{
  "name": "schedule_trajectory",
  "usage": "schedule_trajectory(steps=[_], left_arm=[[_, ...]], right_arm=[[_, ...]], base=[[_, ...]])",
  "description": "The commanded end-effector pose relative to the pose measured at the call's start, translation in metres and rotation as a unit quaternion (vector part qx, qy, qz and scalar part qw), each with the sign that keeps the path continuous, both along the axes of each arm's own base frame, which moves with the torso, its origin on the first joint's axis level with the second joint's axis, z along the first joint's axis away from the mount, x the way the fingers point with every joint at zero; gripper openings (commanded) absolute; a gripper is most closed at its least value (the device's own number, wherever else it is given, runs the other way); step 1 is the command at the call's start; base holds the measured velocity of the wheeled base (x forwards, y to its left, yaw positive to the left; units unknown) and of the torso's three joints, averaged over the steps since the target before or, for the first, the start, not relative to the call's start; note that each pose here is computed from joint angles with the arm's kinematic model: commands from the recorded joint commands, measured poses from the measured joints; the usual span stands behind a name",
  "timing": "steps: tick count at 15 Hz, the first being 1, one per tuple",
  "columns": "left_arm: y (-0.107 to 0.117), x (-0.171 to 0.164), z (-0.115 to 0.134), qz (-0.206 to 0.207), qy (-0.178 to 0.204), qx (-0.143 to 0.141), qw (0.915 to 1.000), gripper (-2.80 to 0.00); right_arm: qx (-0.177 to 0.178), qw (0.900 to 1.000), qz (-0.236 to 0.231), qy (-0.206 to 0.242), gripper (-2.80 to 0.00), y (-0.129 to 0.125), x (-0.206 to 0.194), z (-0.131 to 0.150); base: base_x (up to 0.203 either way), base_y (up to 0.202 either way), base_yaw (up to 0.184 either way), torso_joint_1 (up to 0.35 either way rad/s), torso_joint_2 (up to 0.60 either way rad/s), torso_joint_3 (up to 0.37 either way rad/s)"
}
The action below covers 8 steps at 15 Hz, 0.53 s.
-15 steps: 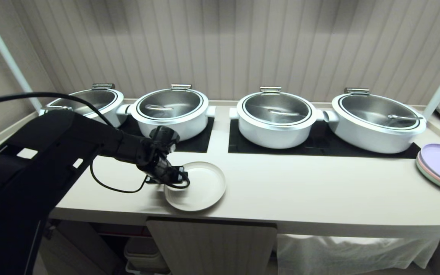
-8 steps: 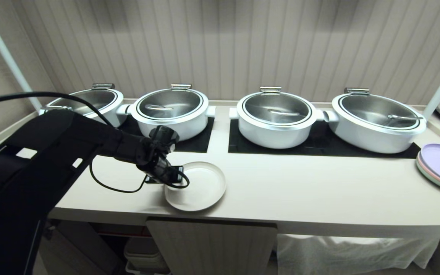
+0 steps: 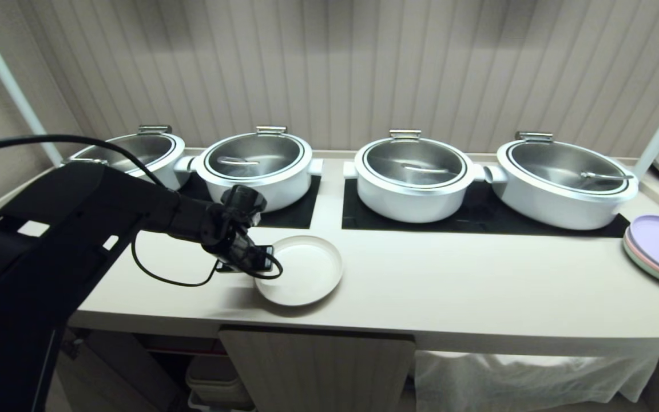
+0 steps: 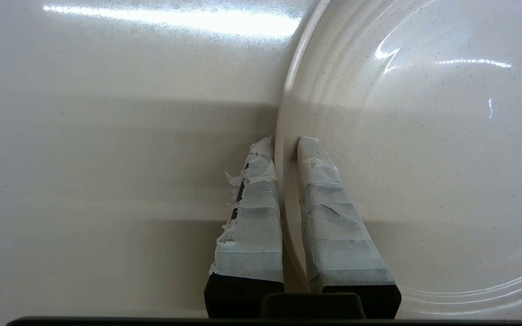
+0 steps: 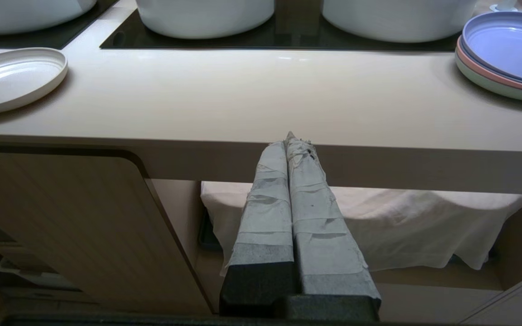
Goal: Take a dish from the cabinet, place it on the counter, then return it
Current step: Pick up the plate from the table
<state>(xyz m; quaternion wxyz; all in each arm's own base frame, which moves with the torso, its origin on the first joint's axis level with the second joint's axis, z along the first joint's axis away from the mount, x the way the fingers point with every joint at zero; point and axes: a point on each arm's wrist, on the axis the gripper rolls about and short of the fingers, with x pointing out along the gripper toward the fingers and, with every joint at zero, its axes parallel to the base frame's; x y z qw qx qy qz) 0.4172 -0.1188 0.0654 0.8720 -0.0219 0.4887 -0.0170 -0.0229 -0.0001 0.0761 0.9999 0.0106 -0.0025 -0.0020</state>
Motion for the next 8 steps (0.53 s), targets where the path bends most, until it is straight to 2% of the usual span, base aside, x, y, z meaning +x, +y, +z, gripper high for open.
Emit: schedule_trajectory(steps=[1,8], left_arm=[[0.0,-0.001,0.002,0.001,-0.002,0.0,1.0,-2.8],[0.002,-0.007,0.016,0.005,-0.009,-0.013,0.9999,-2.8]], right_arm=[[0.0,1.0,0.0,-0.001,-2.8,0.0,0.0,0.0],[0.0,1.0,0.0,-0.001,-2.8,0.0,0.0,0.0]], base=[[0.0,0.0,0.0,0.0,0.0,0.0],[0.0,0.0,0.0,0.0,0.0,0.0]])
